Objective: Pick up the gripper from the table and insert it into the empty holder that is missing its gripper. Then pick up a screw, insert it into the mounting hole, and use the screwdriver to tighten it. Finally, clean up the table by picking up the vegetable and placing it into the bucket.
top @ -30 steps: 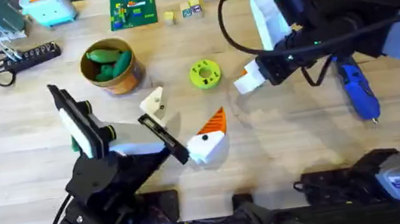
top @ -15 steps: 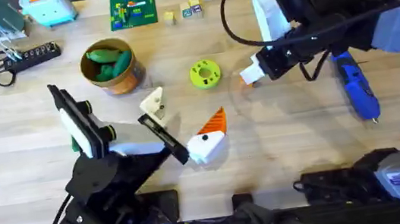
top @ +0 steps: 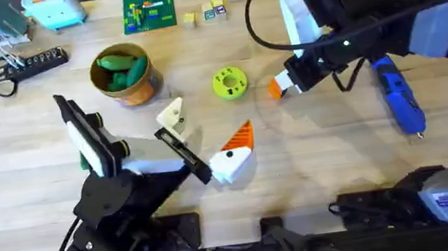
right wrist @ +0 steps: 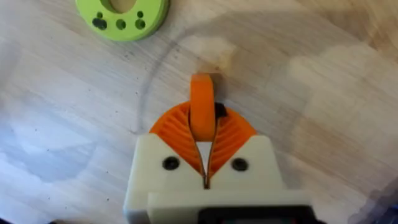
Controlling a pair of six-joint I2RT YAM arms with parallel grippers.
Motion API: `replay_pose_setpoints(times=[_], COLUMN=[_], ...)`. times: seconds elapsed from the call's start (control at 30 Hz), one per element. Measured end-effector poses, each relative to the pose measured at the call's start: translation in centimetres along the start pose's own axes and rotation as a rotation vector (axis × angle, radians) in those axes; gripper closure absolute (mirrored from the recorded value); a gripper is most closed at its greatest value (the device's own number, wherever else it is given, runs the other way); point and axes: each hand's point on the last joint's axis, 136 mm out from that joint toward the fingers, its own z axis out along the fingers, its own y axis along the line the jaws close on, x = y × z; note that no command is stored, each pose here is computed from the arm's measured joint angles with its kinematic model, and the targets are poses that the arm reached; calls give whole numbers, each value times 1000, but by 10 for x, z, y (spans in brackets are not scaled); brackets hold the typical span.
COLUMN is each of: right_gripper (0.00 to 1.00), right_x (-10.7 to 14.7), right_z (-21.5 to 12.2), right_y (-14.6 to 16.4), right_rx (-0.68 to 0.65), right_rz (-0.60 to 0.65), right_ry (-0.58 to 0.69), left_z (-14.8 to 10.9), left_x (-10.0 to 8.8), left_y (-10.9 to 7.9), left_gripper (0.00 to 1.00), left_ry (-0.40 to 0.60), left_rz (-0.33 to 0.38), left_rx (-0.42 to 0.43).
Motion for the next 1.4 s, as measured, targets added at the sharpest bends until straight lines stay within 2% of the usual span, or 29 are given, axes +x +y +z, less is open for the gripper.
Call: replay_pose_setpoints(times=[0.13, 0.3, 0.4, 0.5, 0.67, 0.87, 1.07, 1.3, 1.4], right_gripper=[989, 991, 992, 992, 992, 992, 992, 992, 992], right_x=[7, -17, -40, -51, -45, -55, -47, -39, -41], right_z=[-23, -75, -89, -79, -60, -79, -82, -56, -51], right_y=[2, -2, -1, 9, 38, 91, 122, 133, 136], right_rx=[-20, -129, -277, -497, -796, -998, -1071, -1076, -1090], right_rz=[30, 112, 161, 242, 486, 499, 526, 609, 608], right_ry=[-11, -222, -388, -474, -343, -250, -132, -2, 8], left_z=[0, 0, 0, 0, 0, 0, 0, 0, 0], left_x=[0, 0, 0, 0, 0, 0, 0, 0, 0], left_y=[0, 0, 0, -1, -1, -1, -1, -1, -1], left_gripper=[26, 25, 26, 25, 26, 26, 26, 26, 26], left_ry=[0, 0, 0, 1, 1, 0, 0, 1, 1], left_rz=[0, 0, 0, 0, 0, 0, 0, 0, 0], left_rx=[0, 1, 3, 3, 3, 3, 3, 3, 3])
